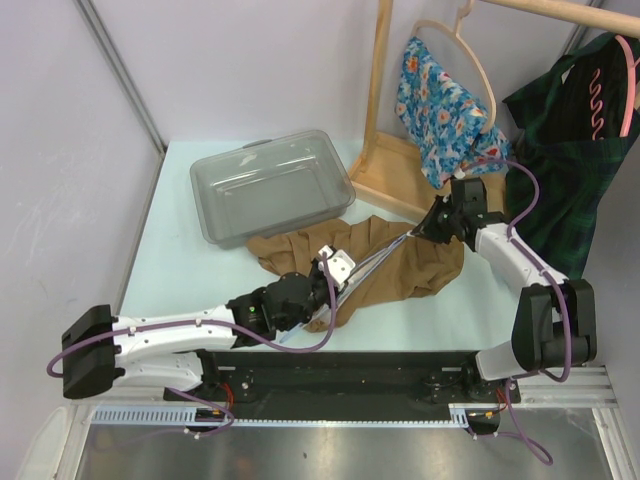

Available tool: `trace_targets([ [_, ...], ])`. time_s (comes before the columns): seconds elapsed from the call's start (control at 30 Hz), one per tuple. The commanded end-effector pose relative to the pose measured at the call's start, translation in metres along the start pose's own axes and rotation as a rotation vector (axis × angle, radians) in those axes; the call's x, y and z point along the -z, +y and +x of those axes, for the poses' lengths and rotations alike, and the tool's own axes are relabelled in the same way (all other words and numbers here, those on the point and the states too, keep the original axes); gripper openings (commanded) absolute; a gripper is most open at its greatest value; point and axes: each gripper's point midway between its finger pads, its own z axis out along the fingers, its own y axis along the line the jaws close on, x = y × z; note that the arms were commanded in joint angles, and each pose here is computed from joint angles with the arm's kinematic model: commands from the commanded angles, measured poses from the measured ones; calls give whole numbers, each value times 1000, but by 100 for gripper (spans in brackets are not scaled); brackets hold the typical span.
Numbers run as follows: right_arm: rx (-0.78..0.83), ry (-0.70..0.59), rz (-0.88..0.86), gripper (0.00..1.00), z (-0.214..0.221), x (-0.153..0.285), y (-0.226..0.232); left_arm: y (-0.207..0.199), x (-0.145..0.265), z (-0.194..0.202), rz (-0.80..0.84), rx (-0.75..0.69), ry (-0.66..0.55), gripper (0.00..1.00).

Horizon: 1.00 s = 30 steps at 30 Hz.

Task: Place the skirt on the hanger
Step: Place skirt on hanger

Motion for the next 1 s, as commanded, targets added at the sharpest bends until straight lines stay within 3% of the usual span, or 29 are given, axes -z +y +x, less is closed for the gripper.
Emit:
trace_targets([
  [0.0, 42, -85, -41, 0, -25, 12, 17, 2, 4, -8, -18, 30, -27, 0],
  [0.3, 109, -40, -32, 0, -13, 20, 12, 13, 3, -16, -79, 14, -52, 0],
  [0.63, 160, -27, -115, 0, -7, 27, 31, -7, 3, -14, 36, 20, -58, 0],
  [0.97, 214, -28, -139, 0, -4, 27, 43, -3, 1, -13, 10, 16, -55, 0],
])
